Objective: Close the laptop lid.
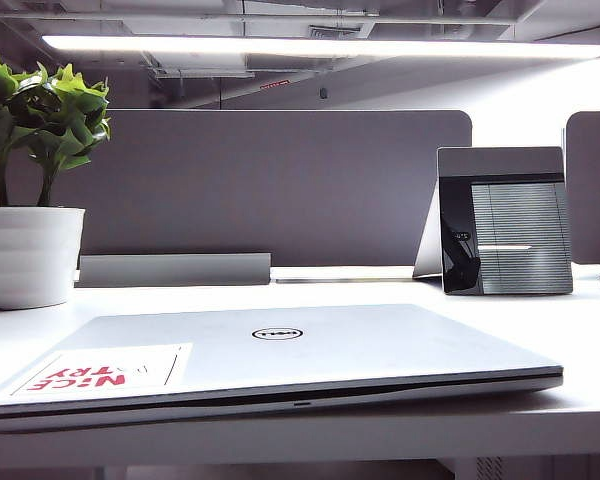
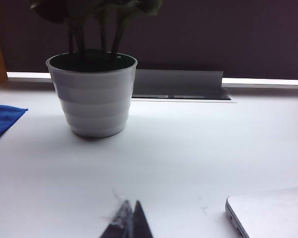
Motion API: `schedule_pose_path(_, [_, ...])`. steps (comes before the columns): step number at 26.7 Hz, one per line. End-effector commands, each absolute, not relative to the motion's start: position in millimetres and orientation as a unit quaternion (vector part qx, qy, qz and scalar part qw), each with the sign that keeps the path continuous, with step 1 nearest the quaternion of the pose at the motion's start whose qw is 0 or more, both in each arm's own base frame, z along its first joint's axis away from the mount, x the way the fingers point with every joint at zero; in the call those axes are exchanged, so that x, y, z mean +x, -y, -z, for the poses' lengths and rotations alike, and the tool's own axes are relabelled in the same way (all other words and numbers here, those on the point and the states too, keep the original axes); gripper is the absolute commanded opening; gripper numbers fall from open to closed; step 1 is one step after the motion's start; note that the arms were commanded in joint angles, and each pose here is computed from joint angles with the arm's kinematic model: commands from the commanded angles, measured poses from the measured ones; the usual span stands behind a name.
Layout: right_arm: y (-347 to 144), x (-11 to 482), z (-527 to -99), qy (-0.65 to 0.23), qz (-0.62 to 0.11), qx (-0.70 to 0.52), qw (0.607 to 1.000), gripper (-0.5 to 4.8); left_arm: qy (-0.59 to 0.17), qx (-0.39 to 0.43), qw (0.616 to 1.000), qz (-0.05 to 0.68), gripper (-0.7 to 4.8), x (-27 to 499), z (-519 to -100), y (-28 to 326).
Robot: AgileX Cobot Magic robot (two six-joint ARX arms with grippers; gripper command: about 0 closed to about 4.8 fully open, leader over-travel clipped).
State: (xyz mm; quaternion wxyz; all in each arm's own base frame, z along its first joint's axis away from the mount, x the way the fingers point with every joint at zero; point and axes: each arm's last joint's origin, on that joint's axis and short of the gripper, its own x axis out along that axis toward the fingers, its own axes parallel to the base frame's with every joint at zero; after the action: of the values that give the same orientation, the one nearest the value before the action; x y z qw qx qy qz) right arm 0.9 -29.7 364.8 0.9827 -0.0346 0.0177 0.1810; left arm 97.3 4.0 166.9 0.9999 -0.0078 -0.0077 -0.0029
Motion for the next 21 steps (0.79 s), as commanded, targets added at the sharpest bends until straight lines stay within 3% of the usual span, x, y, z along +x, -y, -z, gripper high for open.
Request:
schedule_pose_path(1, [30.2, 0.6, -366.6, -0.013, -0.182, -0.031, 0.983, -0.04, 0.014, -0.007, 1.000, 0.003, -0.05, 97.3, -168.4, -4.0])
schedule_pose_path(21, [34.1, -3.0, -365.8, -0.007, -0.168, -0.024, 0.985, -0.04, 0.014, -0.007, 1.000, 0.003, -0.05, 97.3, -168.4, -4.0])
